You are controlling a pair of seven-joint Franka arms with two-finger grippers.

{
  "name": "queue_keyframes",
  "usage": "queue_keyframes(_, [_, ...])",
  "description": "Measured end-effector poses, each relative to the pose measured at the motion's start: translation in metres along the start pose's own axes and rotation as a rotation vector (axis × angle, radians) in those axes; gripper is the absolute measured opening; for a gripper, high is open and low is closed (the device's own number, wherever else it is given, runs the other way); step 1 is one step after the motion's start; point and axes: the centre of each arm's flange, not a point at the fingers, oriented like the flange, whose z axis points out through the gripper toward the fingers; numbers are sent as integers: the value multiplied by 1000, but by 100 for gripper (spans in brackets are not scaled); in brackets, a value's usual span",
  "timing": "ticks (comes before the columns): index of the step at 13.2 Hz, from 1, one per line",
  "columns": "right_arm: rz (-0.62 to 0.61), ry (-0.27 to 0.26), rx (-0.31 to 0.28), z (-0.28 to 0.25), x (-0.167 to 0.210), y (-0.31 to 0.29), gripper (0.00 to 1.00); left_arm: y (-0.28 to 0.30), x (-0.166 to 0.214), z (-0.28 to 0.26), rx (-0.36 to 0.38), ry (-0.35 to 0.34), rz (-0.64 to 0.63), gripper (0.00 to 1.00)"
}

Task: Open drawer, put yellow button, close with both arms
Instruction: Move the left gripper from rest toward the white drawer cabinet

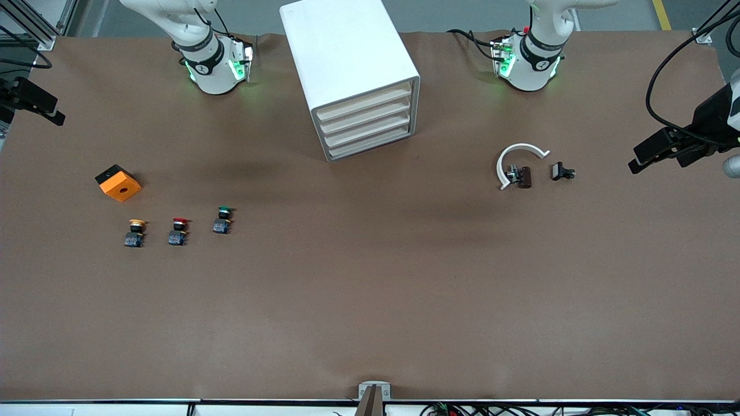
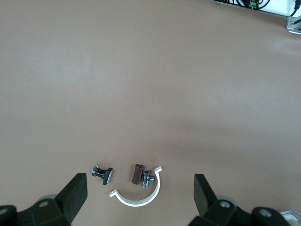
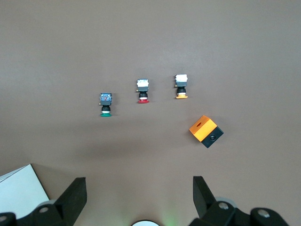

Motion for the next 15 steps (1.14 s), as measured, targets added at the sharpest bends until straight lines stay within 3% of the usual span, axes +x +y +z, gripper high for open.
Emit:
queue_keyframes(10, [-2, 3, 0, -1, 0, -1, 100, 6, 2, 5, -6, -8, 9, 100])
queue_keyframes(15, [-2, 2, 0, -1, 0, -1, 100, 45, 15, 49, -72, -58, 52, 100])
